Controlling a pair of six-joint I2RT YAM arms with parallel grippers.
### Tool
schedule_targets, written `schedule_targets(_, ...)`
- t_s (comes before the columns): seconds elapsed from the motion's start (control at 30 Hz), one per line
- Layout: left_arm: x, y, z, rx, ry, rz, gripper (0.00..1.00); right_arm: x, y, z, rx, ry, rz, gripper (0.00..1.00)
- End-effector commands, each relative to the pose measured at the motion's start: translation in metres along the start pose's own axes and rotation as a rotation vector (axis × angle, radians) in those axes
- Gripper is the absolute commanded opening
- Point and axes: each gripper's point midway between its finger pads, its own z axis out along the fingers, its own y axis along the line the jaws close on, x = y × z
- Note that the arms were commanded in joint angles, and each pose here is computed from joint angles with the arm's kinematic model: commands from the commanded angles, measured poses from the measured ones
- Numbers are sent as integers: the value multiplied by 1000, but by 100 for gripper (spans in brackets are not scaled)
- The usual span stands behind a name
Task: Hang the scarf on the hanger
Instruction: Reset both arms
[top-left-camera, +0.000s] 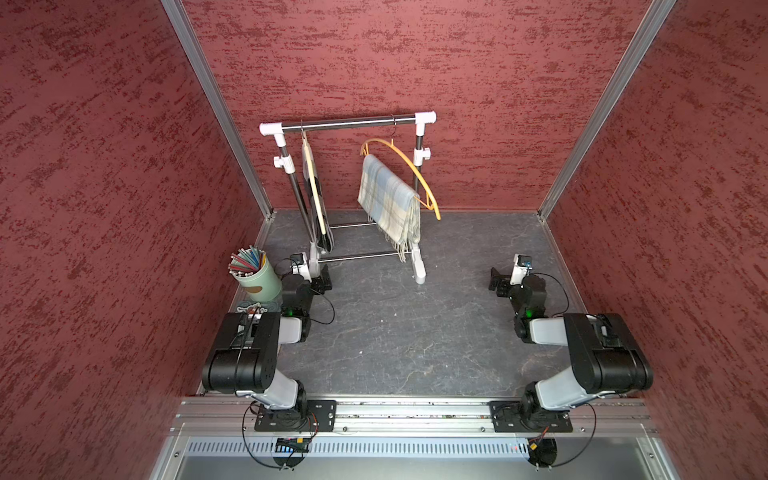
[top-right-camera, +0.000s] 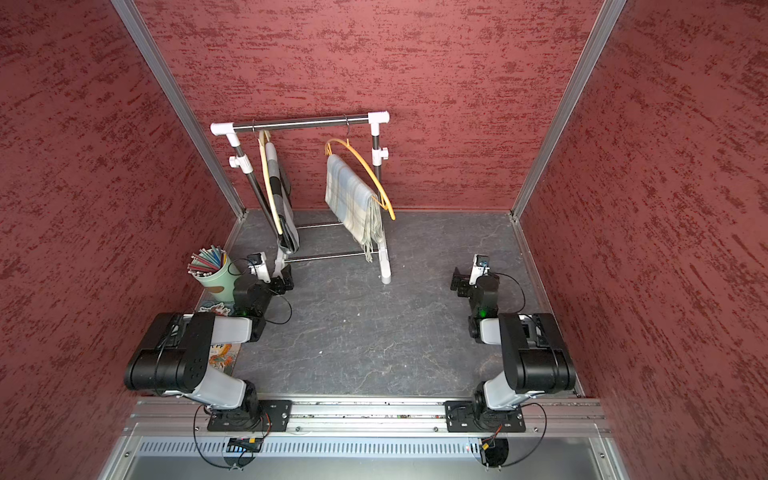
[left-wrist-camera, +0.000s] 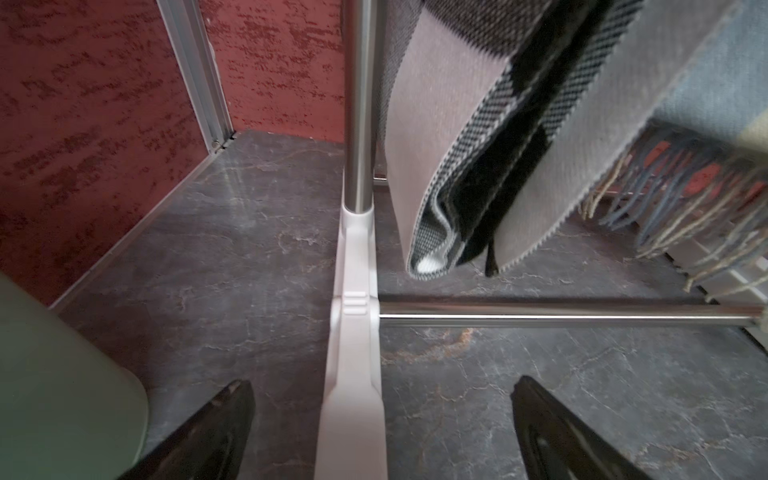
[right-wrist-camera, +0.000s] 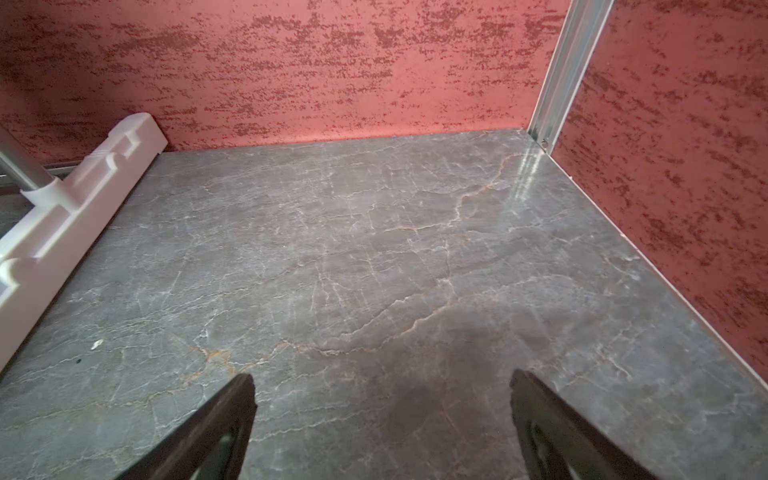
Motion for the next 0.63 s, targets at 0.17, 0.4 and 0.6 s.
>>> schedule_targets(0.17, -7, -4, 1, 17, -21, 29, 100, -16, 10, 0, -50, -52, 2, 98)
schedule_targets(0.4, -8, -4, 1, 19, -24, 29, 100, -16, 10, 2, -47, -46, -2, 99)
schedule_targets(0.6, -8, -4, 1, 18, -24, 29, 100, -16, 14, 2, -39, -45, -26, 98)
